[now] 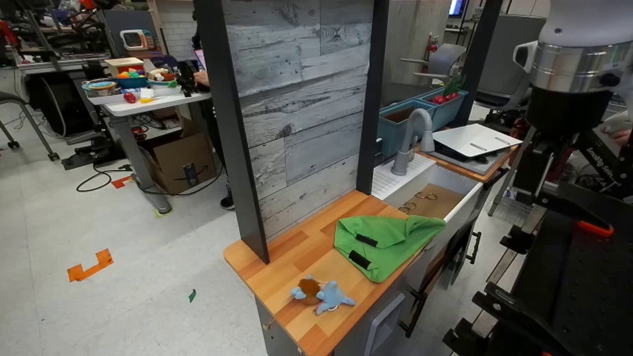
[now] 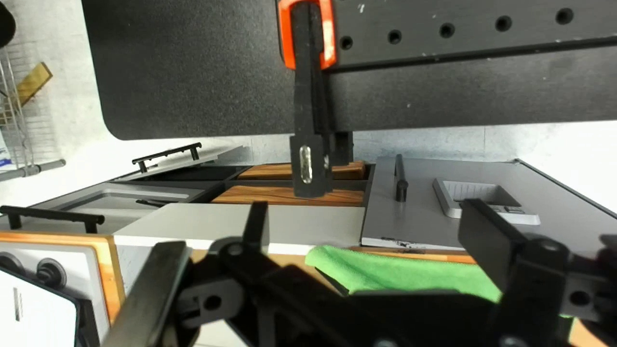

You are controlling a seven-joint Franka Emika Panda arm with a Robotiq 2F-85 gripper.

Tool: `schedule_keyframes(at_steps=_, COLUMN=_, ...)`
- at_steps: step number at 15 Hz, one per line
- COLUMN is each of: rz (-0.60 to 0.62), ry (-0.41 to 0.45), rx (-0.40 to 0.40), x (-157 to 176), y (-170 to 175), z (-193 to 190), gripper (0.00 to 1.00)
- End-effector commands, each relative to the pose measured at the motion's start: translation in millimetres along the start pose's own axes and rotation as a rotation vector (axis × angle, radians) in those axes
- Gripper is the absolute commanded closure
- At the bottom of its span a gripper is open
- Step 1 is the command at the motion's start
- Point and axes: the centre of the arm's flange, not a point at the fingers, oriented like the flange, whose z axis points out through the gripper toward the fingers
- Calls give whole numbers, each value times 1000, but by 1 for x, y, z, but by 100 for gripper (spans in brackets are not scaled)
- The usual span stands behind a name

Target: Unfold the green towel

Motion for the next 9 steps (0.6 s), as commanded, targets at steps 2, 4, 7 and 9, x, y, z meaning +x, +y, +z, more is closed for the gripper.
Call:
schedule_keyframes(at_steps=2, rz=-54, ry=77, rx=2, x=23, y=-1, z=-24, gripper=0)
schedule_keyframes(at_steps=4, rz=-78, ry=141, rx=-11, x=39, y=3, z=-31, gripper=0)
schedule_keyframes(at_steps=7, rz=-72, ry=241, rx=-5, x=69, y=7, z=-45, gripper=0)
schedule_keyframes(at_steps=9, rz=-51, ry=289, rx=17, x=90, y=8, z=-50, gripper=0)
